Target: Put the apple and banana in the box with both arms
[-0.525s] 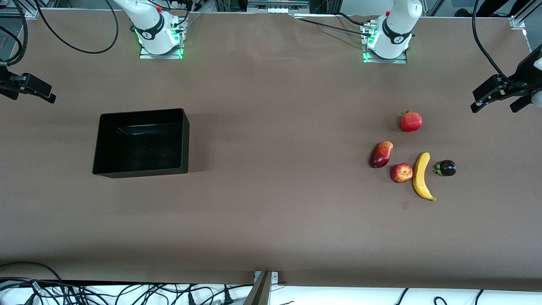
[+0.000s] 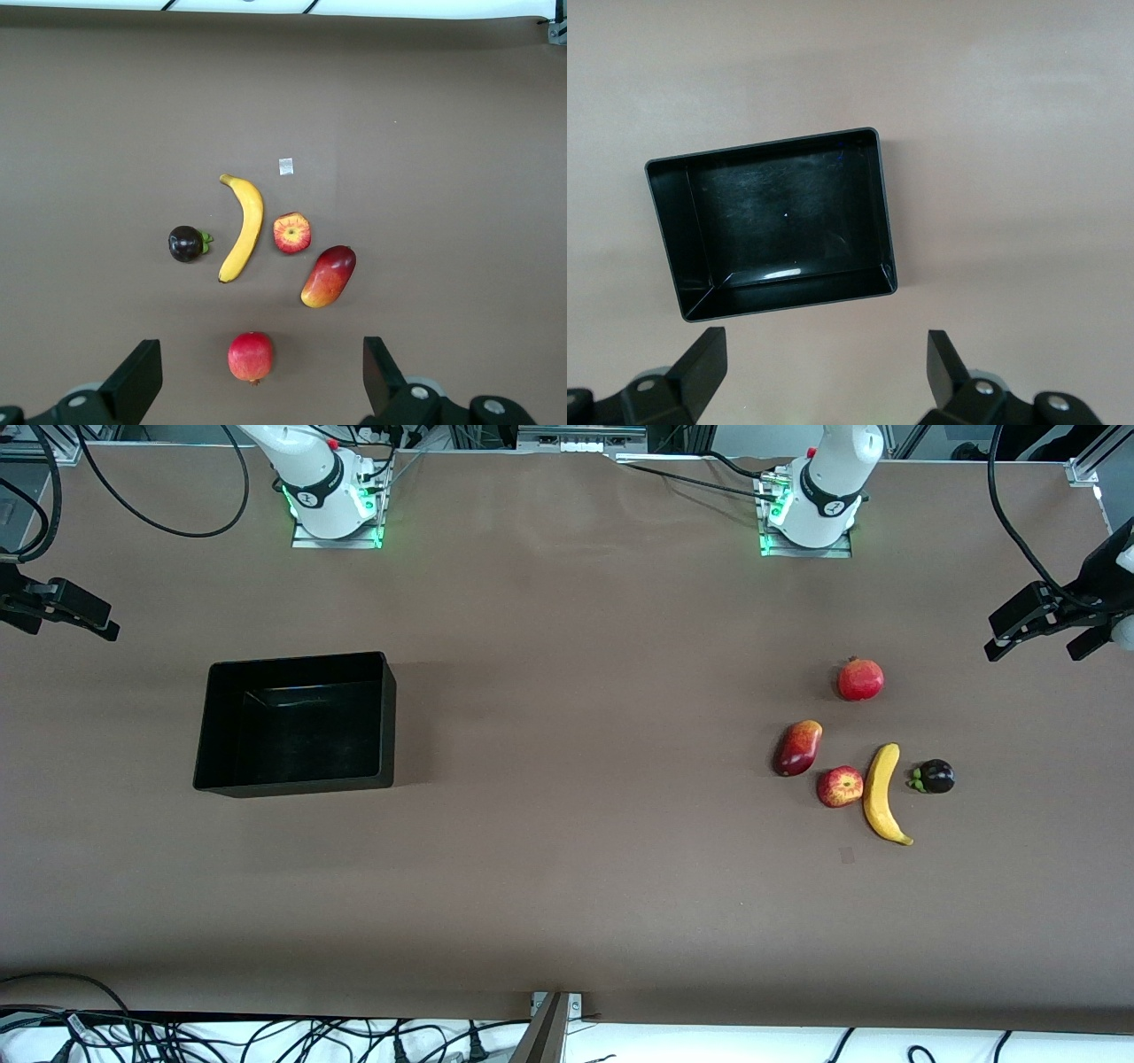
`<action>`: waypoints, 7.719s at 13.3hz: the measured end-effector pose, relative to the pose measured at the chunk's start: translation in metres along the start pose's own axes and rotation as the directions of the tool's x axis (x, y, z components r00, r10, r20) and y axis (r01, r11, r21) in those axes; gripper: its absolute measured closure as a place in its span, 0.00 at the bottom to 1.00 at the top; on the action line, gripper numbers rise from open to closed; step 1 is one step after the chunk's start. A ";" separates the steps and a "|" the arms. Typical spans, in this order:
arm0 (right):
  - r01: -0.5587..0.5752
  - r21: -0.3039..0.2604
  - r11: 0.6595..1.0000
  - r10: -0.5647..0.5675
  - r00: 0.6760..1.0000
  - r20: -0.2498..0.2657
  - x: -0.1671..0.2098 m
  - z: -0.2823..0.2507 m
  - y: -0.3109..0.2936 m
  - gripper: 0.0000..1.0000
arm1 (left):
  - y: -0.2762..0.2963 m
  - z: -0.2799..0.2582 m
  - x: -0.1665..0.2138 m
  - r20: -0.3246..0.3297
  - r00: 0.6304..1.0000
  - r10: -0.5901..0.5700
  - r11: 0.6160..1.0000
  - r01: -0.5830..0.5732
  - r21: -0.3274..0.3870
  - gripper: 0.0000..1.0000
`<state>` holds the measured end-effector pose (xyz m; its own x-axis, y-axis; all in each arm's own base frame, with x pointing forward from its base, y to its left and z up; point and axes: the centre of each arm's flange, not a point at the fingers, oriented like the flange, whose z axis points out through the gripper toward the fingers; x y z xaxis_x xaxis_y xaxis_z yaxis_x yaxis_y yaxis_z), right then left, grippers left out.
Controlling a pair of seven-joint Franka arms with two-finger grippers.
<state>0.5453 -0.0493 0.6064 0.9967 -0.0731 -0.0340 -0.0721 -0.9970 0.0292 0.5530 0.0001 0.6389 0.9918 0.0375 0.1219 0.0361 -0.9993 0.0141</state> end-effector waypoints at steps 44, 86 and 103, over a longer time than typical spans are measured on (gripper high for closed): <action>0.000 -0.031 1.000 0.004 0.991 0.135 0.010 0.382 0.051 0.92 | 0.002 0.008 0.003 0.016 1.000 0.003 1.000 -0.003 0.000 0.00; 0.068 0.190 0.980 -0.067 0.998 -0.009 -0.062 0.359 -0.609 0.92 | 0.002 0.008 0.002 0.016 1.000 0.003 1.000 -0.003 0.000 0.00; 0.137 0.074 0.988 -0.144 0.985 0.093 0.065 0.065 -0.264 0.00 | 0.002 0.009 0.003 0.018 1.000 0.004 1.000 -0.004 0.000 0.00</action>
<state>0.6269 0.2073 0.5319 0.9890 0.0692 -0.1309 0.0632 -0.9968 -0.0496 0.5567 -0.0020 0.6306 0.9940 0.0338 0.1042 0.0325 -0.9994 0.0138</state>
